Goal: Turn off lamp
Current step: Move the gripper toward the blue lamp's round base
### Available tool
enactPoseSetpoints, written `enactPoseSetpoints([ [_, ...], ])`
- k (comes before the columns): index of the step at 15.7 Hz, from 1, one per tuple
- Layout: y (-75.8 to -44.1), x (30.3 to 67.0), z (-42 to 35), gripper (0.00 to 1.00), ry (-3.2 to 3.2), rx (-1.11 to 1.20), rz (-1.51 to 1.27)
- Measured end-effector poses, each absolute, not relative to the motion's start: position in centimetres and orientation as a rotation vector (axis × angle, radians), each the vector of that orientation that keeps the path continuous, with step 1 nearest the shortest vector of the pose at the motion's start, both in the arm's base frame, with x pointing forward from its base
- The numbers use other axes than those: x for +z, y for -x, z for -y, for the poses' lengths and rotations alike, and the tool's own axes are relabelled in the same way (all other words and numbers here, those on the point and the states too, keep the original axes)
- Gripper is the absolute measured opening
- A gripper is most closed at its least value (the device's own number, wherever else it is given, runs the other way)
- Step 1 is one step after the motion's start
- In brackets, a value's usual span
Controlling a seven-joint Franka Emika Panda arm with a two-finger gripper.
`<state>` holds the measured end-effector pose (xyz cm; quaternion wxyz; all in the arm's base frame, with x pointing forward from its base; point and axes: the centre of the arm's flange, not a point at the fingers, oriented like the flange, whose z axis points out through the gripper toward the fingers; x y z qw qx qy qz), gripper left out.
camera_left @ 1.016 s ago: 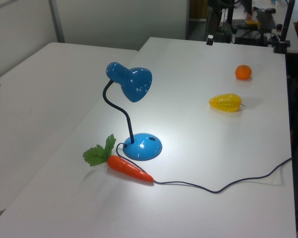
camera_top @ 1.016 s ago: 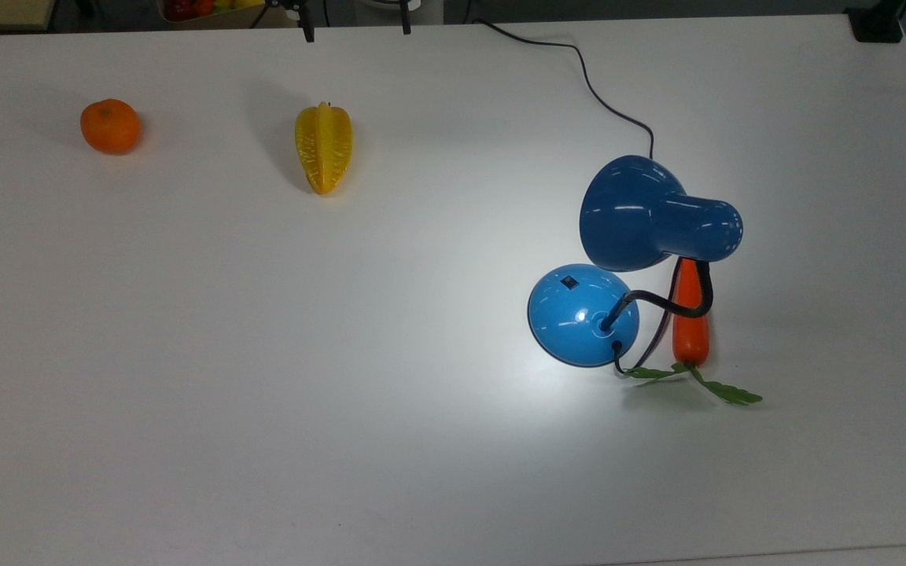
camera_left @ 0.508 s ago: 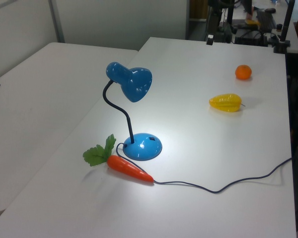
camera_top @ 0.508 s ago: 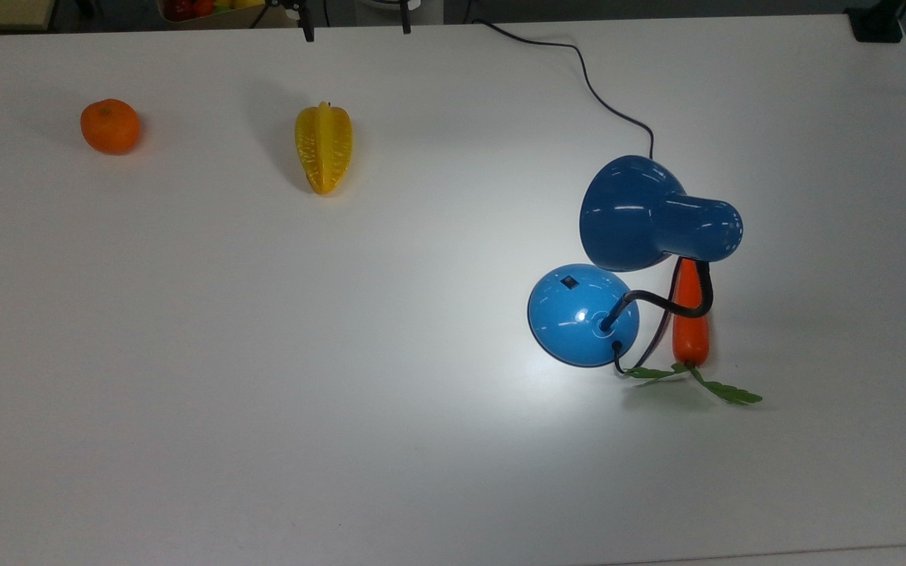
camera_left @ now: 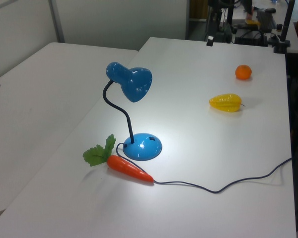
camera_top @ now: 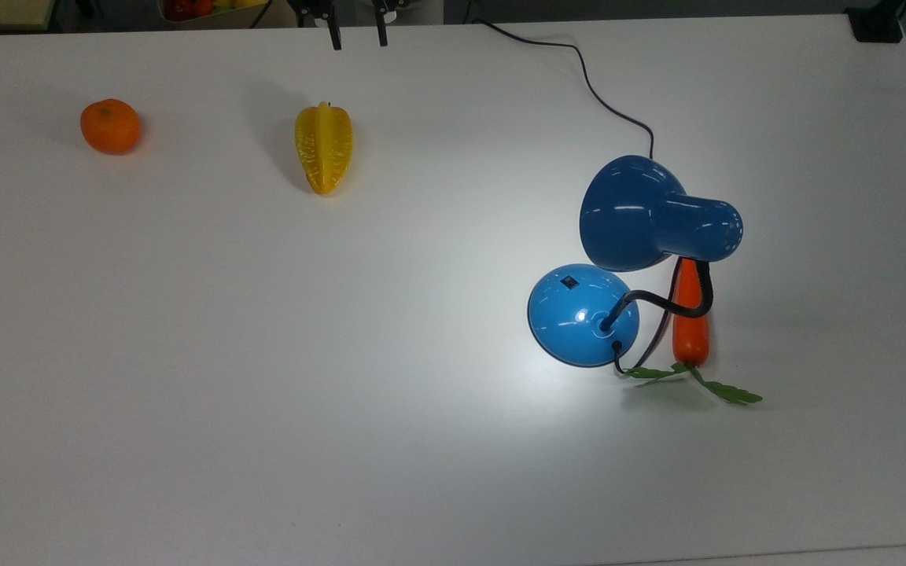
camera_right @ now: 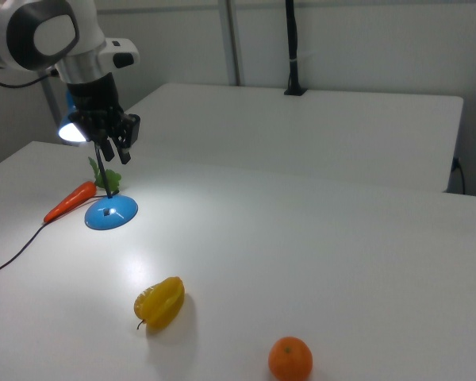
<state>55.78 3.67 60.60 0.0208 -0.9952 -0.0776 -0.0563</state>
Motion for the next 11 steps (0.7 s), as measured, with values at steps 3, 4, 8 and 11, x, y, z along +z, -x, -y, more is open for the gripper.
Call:
enactPoseSetpoints([
  [3, -55.78, 60.60, -3.67, 0.08, 3.086, -0.175, 0.241],
  [4, -55.78, 60.60, -3.70, 0.01, 3.086, -0.174, 0.241],
  [8, -55.80, 60.53, -3.89, 0.01, 3.077, -0.172, 0.242],
  [11, -55.83, 60.41, -4.33, 0.01, 3.056, -0.168, 0.242],
])
